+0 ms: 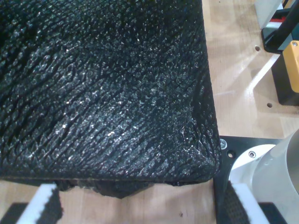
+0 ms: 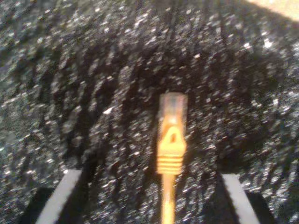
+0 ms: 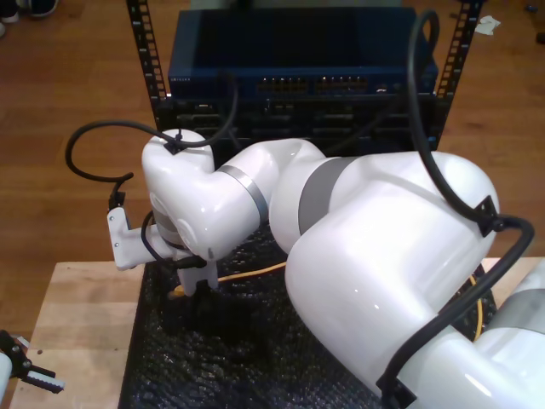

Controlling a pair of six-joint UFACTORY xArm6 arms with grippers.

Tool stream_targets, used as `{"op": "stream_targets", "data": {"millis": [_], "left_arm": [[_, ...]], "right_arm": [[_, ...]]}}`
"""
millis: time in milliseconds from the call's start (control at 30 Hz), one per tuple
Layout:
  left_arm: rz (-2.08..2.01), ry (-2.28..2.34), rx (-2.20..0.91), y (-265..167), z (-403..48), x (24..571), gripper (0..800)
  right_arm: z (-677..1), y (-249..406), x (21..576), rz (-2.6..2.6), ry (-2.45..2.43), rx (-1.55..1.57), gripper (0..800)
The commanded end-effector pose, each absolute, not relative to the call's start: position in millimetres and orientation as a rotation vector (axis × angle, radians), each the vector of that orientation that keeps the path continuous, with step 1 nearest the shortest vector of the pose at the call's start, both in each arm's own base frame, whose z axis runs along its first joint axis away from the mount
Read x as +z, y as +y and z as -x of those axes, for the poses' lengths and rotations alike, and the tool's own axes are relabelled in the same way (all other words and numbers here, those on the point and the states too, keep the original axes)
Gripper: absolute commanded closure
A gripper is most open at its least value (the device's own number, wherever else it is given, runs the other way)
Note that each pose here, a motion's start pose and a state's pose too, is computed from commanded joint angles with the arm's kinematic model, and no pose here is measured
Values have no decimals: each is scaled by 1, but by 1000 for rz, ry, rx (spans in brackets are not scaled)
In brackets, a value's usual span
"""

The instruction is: Grab the cable and plug it in

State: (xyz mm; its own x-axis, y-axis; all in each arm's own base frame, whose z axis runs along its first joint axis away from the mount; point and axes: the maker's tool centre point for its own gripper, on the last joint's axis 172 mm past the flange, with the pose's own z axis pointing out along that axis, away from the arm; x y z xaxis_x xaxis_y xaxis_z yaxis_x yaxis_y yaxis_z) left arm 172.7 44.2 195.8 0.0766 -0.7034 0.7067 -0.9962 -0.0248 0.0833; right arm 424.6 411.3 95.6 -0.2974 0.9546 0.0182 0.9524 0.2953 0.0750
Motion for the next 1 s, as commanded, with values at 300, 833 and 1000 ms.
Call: {"op": "stream_targets", "data": {"millis": [300,833,1000], "left_arm": [[-1787,-1683,659,44,-173,196,0],[-1787,-1683,659,44,-173,196,0],[-1786,-1682,659,44,-173,196,0]], "right_arm": [[-429,411,95,-1817,2504,114,267],[-435,413,100,-1795,2499,131,372],[-436,416,101,-1792,2499,138,399]]}}
